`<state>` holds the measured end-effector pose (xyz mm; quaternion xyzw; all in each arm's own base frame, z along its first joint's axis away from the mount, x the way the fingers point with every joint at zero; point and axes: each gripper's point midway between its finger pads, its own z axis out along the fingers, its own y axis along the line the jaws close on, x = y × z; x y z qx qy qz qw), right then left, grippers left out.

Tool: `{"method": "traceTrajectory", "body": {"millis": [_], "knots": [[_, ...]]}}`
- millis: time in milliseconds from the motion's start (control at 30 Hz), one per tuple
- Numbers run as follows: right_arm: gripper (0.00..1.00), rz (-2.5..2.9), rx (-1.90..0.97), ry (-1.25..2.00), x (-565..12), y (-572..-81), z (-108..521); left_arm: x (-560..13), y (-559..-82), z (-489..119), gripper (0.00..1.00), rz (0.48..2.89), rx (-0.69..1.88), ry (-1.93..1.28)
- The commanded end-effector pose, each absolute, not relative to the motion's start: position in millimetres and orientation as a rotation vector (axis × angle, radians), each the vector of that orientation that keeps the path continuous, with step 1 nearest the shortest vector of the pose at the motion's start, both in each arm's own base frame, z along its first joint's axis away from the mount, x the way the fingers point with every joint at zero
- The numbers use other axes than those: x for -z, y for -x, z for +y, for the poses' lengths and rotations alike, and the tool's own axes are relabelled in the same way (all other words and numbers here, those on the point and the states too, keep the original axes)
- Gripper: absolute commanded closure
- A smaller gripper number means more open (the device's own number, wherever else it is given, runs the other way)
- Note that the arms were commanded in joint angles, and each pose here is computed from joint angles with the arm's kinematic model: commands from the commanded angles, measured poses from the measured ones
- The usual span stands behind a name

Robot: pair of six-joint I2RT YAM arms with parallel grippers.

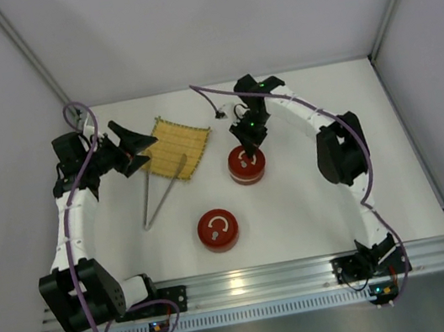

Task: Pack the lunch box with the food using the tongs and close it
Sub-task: Close the box lid on the packing box.

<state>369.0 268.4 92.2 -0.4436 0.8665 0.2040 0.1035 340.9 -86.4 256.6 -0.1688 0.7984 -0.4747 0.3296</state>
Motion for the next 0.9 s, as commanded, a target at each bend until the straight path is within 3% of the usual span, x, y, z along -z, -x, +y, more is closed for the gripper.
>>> {"method": "traceTrajectory", "body": {"millis": [0, 300, 867], "knots": [[1.00, 2.586, -0.529, 1.441, -90.6, -335.5, 242.5, -271.1, -337.2, -86.4, 0.02, 2.035, 1.243, 0.375], [1.00, 2.560, -0.580, 1.523, -95.0, -292.5, 222.3, -272.1, -334.6, -87.7, 0.02, 2.041, 1.243, 0.356], [1.00, 2.412, -0.672, 1.448, -139.6, -304.0, 245.3, -270.4, -334.8, -87.6, 0.02, 2.042, 1.246, 0.369]]}}
